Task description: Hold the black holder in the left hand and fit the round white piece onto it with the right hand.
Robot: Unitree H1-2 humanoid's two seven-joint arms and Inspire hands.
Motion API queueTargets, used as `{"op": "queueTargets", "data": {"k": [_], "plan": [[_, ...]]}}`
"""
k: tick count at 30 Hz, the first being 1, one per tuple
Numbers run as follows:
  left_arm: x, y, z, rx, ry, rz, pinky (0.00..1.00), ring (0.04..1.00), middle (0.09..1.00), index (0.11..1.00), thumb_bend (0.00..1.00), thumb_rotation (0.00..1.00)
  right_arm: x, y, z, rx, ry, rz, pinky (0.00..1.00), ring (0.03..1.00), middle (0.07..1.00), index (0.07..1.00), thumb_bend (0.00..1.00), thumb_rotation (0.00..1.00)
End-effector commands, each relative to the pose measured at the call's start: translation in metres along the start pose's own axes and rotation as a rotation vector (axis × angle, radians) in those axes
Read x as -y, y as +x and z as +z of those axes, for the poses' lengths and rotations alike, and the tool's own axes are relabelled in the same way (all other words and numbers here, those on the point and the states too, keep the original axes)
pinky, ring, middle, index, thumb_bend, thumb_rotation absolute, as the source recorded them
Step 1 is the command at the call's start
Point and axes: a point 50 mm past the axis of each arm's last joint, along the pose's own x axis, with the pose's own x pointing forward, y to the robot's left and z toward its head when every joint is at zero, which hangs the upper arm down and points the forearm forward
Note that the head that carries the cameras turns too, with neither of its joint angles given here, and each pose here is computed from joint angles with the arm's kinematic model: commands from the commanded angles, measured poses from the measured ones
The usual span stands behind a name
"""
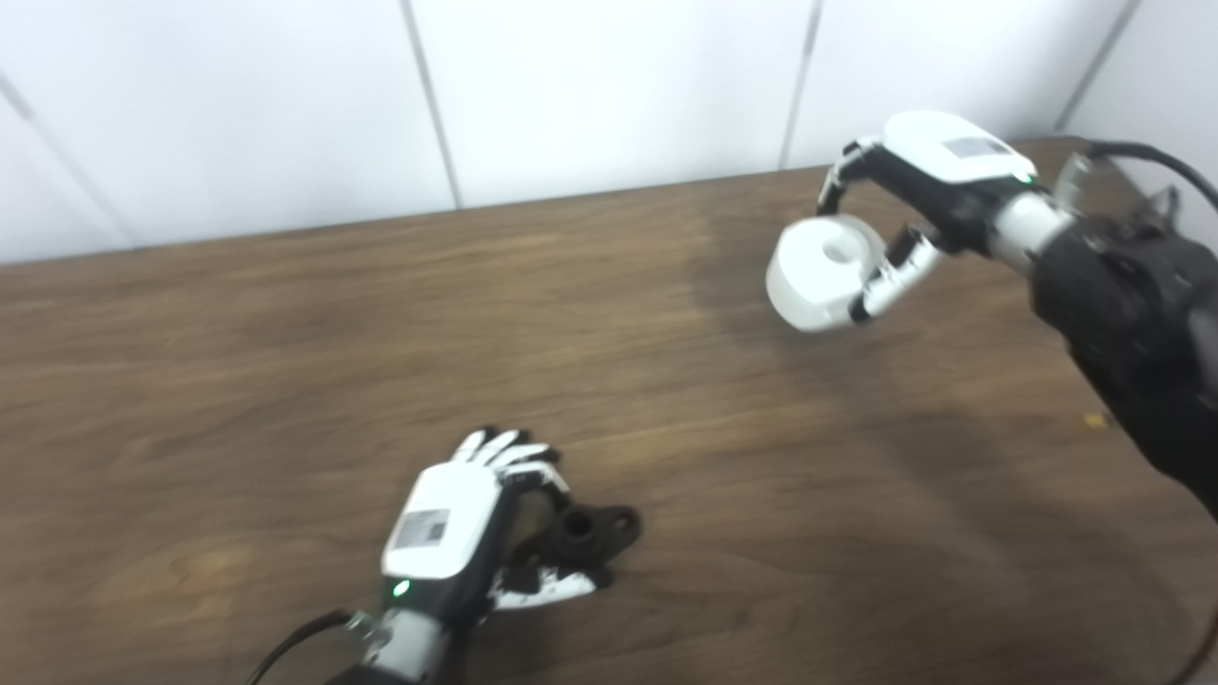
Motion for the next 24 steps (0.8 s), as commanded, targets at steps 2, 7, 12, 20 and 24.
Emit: {"op": "queueTargets", "data": {"k": [2,7,12,20,24], "plan": [[0.017,0.001,-0.003,-0.031,0.028,-0.071,0.97,0.888,0.802,0.487,0.52,0.05,0.011,-0.01,0.012,0.04,-0.027,-0.057,0.9,0.92,0.776,0.484,0.52,0.14],[0.017,0.002,-0.001,-0.032,0.026,-0.069,0.97,0.892,0.804,0.487,0.52,0.05,0.0,-0.02,0.027,0.073,-0.026,-0.041,0.87,0.926,0.781,0.483,0.52,0.14],[0.015,0.003,0.0,-0.031,0.026,-0.069,0.98,0.893,0.804,0.487,0.52,0.05,0.0,-0.026,0.041,0.129,-0.022,-0.053,0.89,0.928,0.786,0.483,0.52,0.15],[0.012,0.005,0.003,-0.025,0.022,-0.074,0.96,0.891,0.804,0.487,0.52,0.05,0.005,-0.034,0.069,0.223,-0.002,-0.073,0.91,0.935,0.793,0.484,0.52,0.15],[0.012,0.007,0.004,-0.025,0.019,-0.068,0.93,0.886,0.801,0.487,0.52,0.05,0.007,-0.038,0.082,0.271,-0.008,-0.087,0.9,0.934,0.791,0.484,0.52,0.15]]}}
